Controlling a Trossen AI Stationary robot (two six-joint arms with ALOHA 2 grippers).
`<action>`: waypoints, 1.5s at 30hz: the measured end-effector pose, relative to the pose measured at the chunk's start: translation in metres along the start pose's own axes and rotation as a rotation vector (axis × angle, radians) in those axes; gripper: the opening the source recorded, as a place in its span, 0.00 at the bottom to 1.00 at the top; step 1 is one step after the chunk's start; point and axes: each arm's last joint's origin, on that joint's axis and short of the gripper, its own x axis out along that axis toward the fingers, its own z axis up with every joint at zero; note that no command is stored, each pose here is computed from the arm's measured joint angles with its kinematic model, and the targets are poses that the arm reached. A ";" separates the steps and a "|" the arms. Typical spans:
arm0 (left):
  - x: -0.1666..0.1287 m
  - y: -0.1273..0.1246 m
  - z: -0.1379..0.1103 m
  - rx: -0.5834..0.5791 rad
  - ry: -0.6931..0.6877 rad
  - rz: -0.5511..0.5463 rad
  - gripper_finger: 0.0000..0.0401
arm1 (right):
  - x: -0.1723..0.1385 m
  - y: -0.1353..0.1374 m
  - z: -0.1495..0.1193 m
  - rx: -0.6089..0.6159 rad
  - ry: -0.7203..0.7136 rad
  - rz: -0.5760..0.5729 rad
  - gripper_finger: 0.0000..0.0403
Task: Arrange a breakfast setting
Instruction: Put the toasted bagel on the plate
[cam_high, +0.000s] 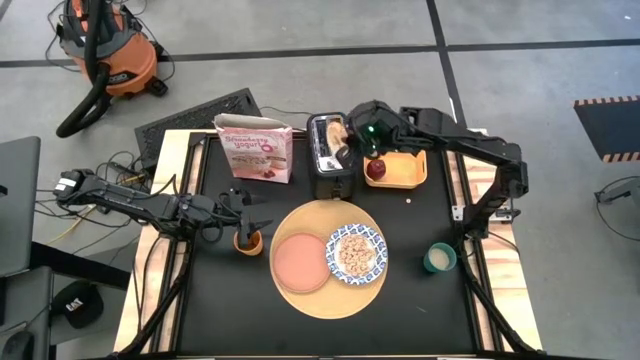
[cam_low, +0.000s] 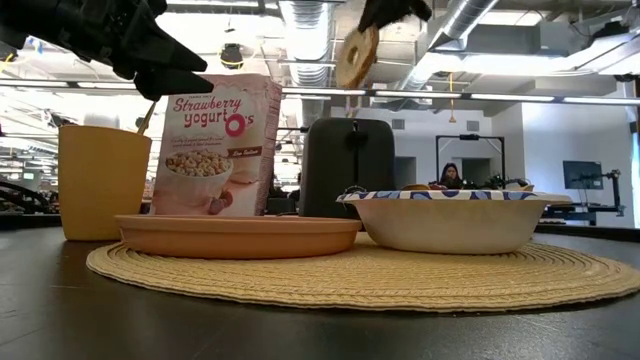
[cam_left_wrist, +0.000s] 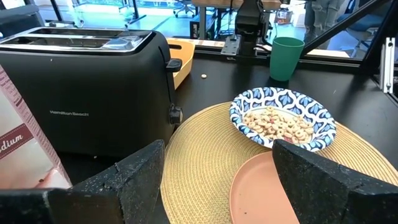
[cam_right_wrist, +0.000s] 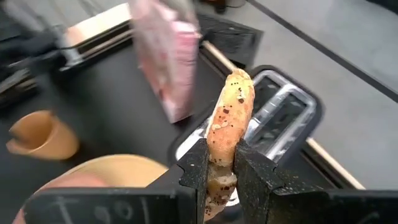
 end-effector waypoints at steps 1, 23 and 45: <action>0.000 0.000 0.000 0.000 0.001 0.000 0.70 | -0.004 0.004 -0.002 -0.010 -0.002 0.017 0.23; 0.000 0.000 0.000 -0.007 0.001 0.000 0.70 | 0.059 0.095 -0.126 -0.125 0.002 0.609 0.23; 0.000 0.000 0.000 -0.005 -0.005 0.010 0.70 | 0.153 0.133 -0.204 -0.043 0.117 0.817 0.23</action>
